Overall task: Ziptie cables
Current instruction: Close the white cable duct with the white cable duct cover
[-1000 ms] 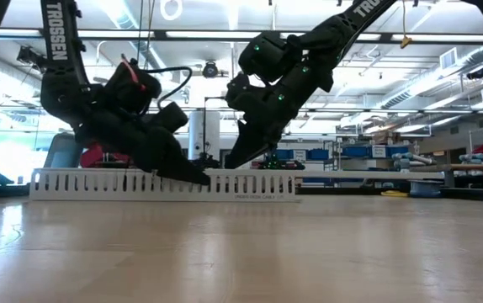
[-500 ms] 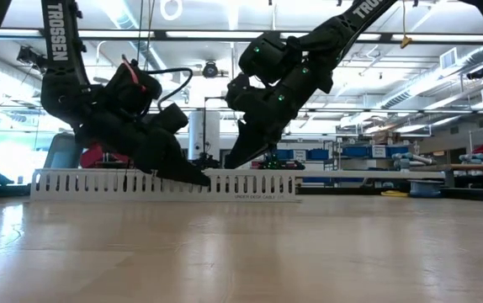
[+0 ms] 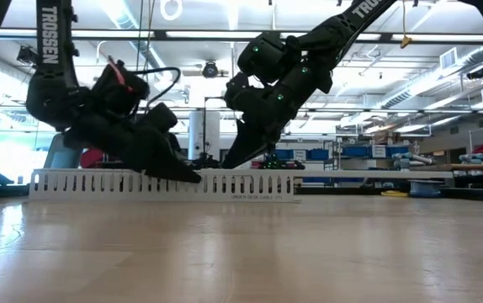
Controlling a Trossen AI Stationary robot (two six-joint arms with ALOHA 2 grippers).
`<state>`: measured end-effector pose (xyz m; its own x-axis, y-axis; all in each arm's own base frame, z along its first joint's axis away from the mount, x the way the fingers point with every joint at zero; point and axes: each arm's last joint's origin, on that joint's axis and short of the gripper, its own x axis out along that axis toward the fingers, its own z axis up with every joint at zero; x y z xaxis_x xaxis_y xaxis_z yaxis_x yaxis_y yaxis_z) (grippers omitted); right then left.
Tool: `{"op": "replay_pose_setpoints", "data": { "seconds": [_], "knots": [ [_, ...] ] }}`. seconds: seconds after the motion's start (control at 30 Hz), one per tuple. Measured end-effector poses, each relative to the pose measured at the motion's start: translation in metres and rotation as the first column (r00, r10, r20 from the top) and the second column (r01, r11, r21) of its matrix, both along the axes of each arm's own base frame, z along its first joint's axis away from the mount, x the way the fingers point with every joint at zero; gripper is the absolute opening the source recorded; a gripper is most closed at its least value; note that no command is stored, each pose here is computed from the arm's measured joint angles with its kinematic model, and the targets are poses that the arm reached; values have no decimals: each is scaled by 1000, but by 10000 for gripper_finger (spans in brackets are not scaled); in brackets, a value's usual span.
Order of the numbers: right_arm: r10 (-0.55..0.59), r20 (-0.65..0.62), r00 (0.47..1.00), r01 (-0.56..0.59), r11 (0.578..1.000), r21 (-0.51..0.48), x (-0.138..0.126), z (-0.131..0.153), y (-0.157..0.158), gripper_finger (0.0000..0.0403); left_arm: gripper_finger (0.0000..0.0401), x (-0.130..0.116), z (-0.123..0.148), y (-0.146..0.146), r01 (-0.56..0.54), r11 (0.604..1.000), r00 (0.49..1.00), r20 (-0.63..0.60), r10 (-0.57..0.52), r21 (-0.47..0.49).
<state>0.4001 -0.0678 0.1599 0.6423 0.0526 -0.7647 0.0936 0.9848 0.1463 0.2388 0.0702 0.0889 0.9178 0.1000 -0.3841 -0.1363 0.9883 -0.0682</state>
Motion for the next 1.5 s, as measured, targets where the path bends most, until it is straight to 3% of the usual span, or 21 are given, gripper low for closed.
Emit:
{"op": "replay_pose_setpoints", "data": {
  "seconds": [0.53, 1.07, 1.27, 1.5],
  "knots": [
    [-10, 1, 1000, 10, 1000, 21, 0, 0, -2, 0, 298, -28, -9, -8, -8, 1000, 1000, -2, 8, 21],
    [-13, 15, 1000, 12, 999, 30, 0, 1, -2, 0, 280, -30, -9, -9, 21, 996, 1000, -6, -20, 90],
    [12, 98, 995, -17, 999, 48, 6, 3, -3, 0, 242, -30, -9, -9, 22, 996, 1000, -5, -21, 90],
    [42, 252, 967, -43, 999, 0, 22, 0, -2, 0, 235, -30, -7, -9, 11, 997, 1000, 18, -12, 81]
  ]
}}
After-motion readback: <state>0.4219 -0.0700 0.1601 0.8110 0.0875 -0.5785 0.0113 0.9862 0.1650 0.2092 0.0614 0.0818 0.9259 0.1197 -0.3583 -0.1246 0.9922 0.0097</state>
